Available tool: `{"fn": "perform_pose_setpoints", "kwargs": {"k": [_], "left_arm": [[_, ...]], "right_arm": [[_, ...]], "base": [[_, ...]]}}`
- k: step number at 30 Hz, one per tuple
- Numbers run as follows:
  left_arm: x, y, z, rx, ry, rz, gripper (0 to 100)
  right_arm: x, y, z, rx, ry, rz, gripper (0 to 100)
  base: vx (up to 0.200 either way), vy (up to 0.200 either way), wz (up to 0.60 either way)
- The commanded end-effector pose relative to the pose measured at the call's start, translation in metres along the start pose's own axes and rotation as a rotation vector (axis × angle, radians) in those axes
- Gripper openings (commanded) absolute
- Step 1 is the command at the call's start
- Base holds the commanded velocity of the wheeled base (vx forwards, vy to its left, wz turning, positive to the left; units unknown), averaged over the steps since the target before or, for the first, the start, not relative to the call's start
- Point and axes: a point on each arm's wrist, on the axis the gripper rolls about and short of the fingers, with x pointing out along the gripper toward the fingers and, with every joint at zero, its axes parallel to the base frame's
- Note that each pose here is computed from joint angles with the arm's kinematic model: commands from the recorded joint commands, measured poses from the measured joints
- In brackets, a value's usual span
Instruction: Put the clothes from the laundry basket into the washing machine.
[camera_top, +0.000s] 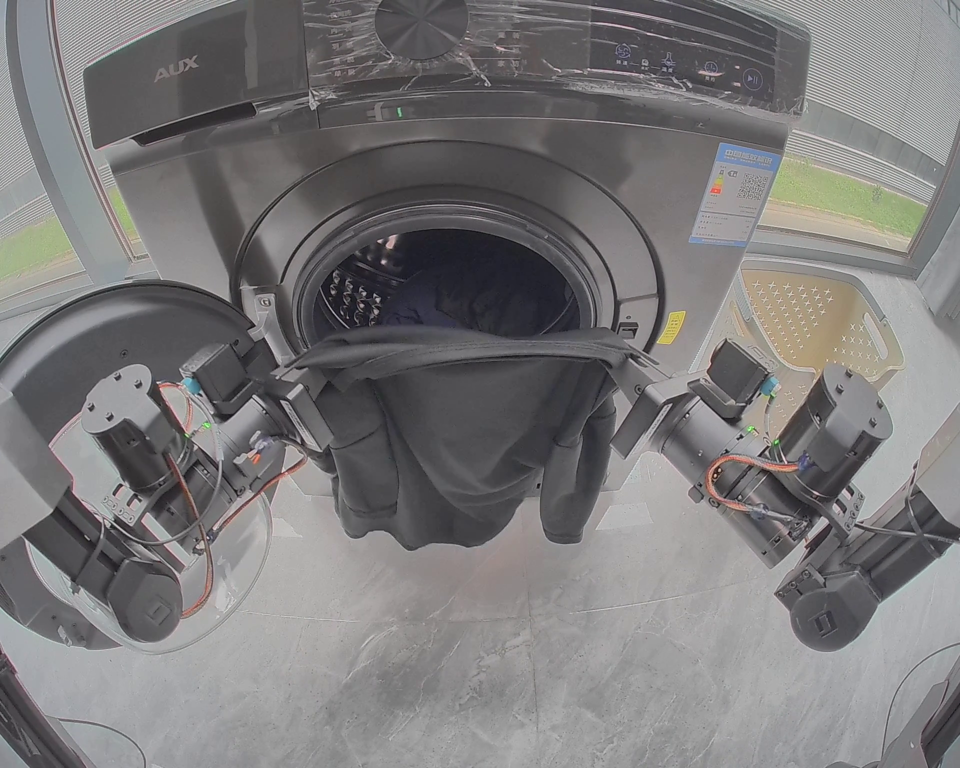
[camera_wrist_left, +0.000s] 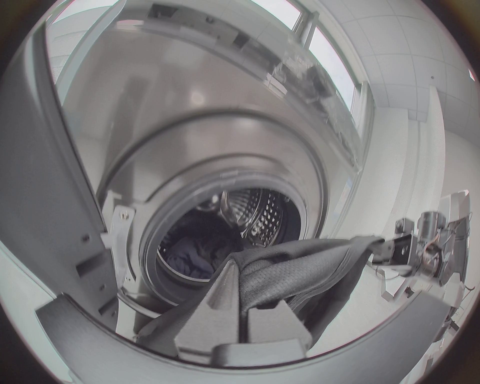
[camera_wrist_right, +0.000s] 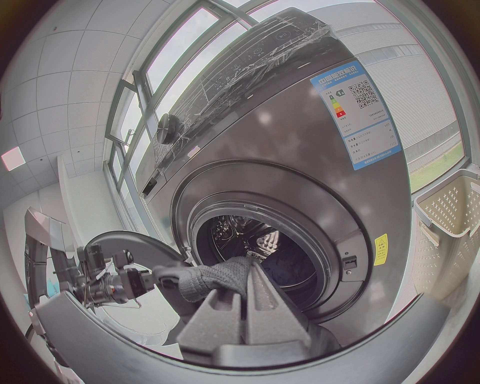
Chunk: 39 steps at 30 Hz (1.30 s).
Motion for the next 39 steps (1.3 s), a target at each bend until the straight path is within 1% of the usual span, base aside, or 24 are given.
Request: {"fn": "perform_pose_setpoints", "kwargs": {"k": [1, 6, 8, 16, 28, 34, 35, 39], "left_arm": [[-0.008, -0.008, 0.033, 0.006, -0.104, -0.022, 0], [-0.010, -0.007, 0.038, 0.012, -0.120, -0.015, 0], [-0.010, -0.007, 0.038, 0.012, -0.117, -0.015, 0], [-0.012, -0.009, 0.034, 0.014, -0.101, -0.018, 0], [-0.013, -0.011, 0.025, 0.008, -0.067, -0.024, 0], [-0.013, -0.018, 0.017, -0.006, -0.037, -0.046, 0], [-0.011, -0.022, 0.015, -0.010, -0.033, -0.059, 0], [-0.007, -0.026, 0.011, -0.016, -0.026, -0.075, 0]], "right_arm": [[-0.005, 0.001, -0.003, -0.003, 0.021, 0.002, 0], [-0.006, -0.001, 0.000, -0.009, 0.015, -0.004, 0], [-0.005, -0.002, 0.002, -0.009, 0.006, -0.007, 0], [-0.004, 0.000, 0.022, -0.008, -0.064, -0.001, 0], [-0.004, 0.002, 0.031, -0.013, -0.092, 0.003, 0], [-0.005, 0.003, 0.037, -0.014, -0.113, 0.005, 0], [-0.005, 0.003, 0.037, -0.014, -0.113, 0.004, 0], [-0.006, -0.001, 0.037, -0.025, -0.110, -0.009, 0]], "base": [[0.000, 0.000, 0.00], [0.000, 0.000, 0.00], [0.000, 0.000, 0.00], [0.000, 0.000, 0.00], [0.000, 0.000, 0.00], [0.000, 0.000, 0.00], [0.000, 0.000, 0.00], [0.000, 0.000, 0.00]]}}
